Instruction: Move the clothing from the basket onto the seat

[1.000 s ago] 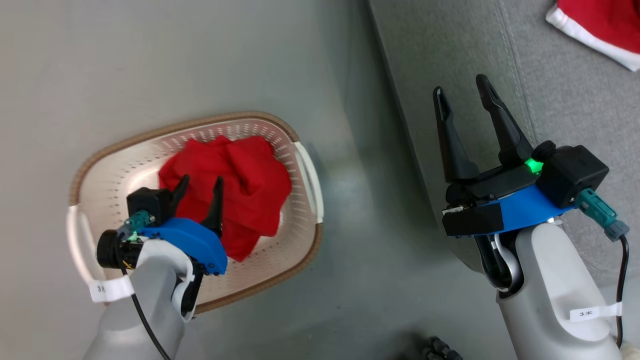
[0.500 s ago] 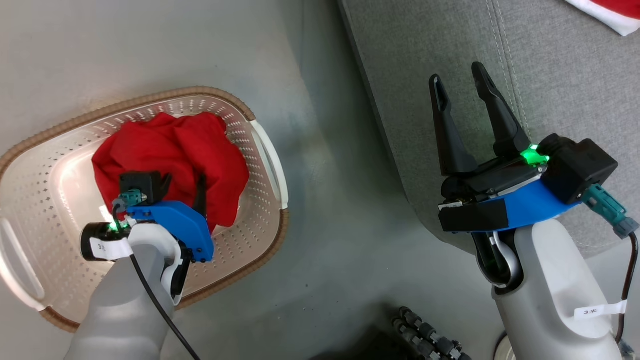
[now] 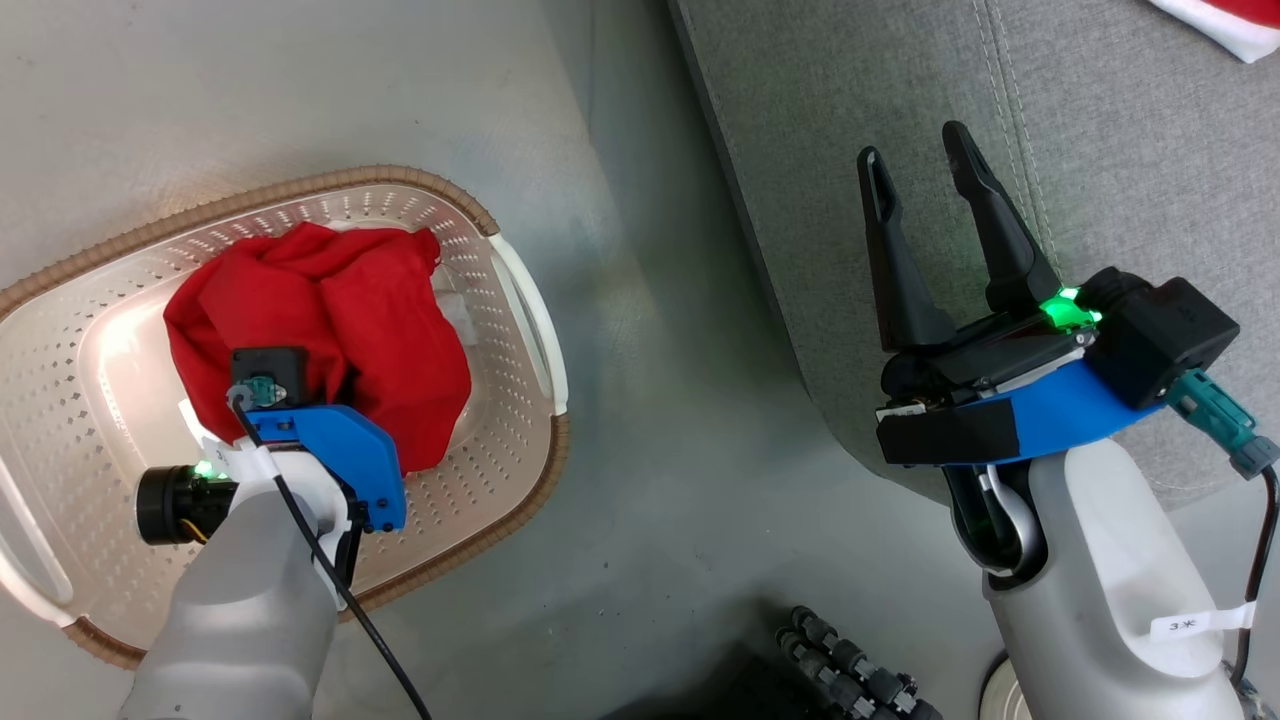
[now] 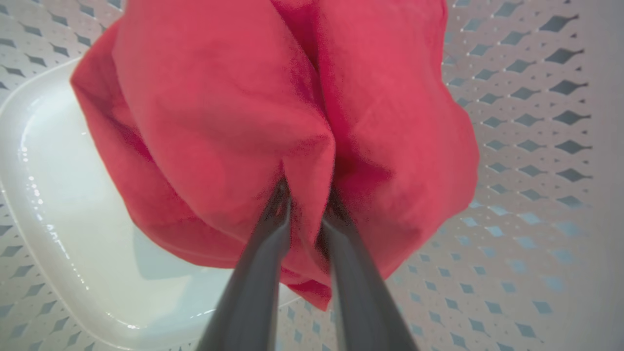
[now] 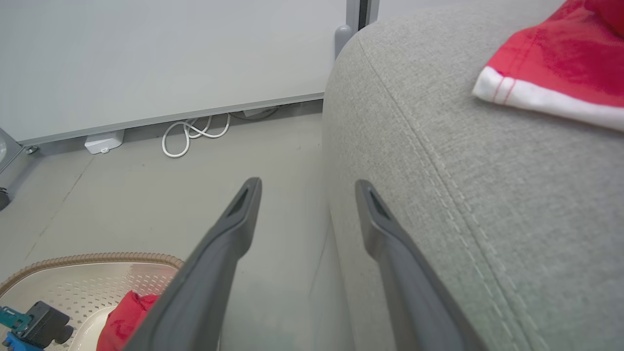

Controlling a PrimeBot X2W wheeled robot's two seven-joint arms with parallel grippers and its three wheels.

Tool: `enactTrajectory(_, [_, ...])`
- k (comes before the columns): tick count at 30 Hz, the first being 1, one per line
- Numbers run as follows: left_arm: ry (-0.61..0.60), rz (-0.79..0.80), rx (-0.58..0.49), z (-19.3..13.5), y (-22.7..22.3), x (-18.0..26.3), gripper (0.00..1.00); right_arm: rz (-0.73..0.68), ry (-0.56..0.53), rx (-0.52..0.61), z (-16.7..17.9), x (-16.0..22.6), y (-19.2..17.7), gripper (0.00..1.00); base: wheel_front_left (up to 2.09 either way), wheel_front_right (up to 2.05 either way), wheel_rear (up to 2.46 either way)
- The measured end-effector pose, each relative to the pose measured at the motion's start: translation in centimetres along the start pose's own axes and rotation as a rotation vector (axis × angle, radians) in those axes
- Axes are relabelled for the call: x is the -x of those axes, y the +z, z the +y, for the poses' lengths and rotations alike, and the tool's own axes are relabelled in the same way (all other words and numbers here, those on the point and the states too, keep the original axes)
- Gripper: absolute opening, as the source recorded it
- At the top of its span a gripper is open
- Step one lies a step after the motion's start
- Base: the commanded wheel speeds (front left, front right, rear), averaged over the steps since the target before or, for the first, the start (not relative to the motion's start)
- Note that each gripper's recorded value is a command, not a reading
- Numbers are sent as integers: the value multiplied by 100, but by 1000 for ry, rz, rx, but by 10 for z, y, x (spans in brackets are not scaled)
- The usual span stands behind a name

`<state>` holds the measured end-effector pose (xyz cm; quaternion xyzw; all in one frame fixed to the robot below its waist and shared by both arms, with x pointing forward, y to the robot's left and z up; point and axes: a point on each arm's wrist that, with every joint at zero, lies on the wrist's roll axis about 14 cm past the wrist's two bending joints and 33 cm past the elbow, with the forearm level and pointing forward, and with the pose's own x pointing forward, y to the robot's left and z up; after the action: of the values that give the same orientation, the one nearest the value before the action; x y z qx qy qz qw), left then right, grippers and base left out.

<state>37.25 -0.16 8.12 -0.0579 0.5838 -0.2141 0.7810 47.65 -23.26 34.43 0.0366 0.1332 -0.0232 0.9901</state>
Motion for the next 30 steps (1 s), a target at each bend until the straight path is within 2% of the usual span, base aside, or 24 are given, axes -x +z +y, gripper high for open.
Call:
enactTrajectory(18, [-20, -5, 10, 0, 8, 7, 0, -11, 15, -6, 6, -2, 4, 100, 0, 0, 0])
enactTrajectory(30, [-19, -120, 23, -7, 34, 41, 0, -50, 58, -11, 22, 3, 25, 100, 0, 0, 0])
